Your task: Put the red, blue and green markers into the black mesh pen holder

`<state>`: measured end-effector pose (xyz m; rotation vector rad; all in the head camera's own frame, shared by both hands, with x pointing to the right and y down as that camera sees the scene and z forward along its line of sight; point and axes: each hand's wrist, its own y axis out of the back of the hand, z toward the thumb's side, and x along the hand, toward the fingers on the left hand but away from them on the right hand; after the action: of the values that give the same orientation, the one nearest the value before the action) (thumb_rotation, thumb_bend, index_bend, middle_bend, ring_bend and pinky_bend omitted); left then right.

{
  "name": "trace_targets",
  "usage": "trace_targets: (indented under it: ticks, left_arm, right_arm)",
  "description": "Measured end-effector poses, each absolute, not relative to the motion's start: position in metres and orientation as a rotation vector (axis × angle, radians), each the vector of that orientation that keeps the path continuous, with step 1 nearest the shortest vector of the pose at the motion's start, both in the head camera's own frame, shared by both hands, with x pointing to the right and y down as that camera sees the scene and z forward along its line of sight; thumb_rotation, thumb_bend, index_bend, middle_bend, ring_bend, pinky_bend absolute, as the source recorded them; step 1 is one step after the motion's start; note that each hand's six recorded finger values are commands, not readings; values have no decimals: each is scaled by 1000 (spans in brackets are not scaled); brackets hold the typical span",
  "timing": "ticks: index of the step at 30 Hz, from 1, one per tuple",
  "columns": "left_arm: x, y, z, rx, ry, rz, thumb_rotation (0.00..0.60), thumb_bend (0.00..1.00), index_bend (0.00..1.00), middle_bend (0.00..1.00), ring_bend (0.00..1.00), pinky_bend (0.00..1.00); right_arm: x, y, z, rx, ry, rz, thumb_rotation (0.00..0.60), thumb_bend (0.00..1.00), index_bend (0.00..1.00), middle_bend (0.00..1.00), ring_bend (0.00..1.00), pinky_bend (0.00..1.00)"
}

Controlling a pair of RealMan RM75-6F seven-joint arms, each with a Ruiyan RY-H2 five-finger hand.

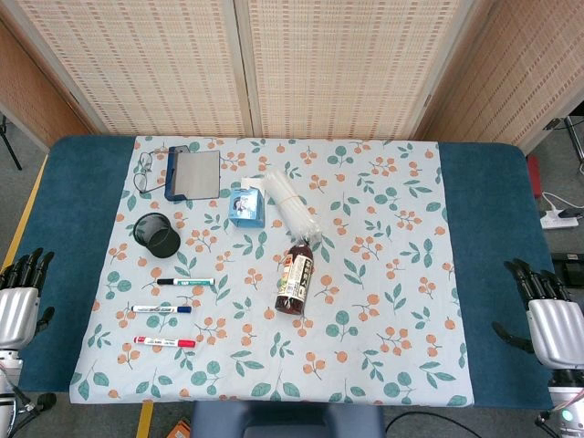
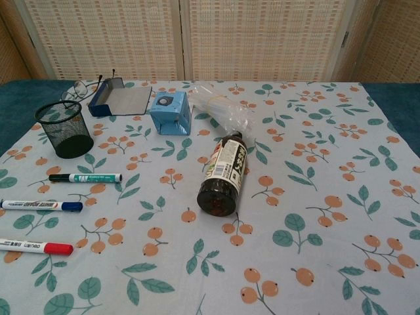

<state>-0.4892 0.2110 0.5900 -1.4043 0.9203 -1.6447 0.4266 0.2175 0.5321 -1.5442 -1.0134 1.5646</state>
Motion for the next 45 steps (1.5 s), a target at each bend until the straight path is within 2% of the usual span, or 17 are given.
trace_targets:
  ticks: [23,30,33,37,42,45]
  left_arm:
    - [-484,212,590,-1416,916,-1635,600,238,16,1,52,137]
    - [-469,220,591,-1469,936,-1640,600,237,16,80,52,145]
    - [-448,228,592,-1519,935,-1616,600,238,23,91,52,151]
    - [-402,245,597,-1555,851,-1577,600,238,82,104,52,155]
    - [-348,265,608,-1548,736,-1568,600,238,92,115,53,156]
    - [-315,275,616,-1537,693,-1576,600,238,118,149,70,156]
  right_arm:
    - [427,218,530,-1542,-1016,1563,600,98,119,79,171,141]
    - [428,218,531,-1541,-1019,1569,600,98,119,79,171,141]
    - [429,218,532,-1546,-1022,1571,600,98,119,79,171,141]
    - [428,217,529,-1546,-1031,1559,600,98,119,79,171,141]
    - [429,217,526,-1549,-1041,1551,600,98,119,79,171,141]
    - [429,217,527,-1558,-1040,1547,600,99,119,79,171,141]
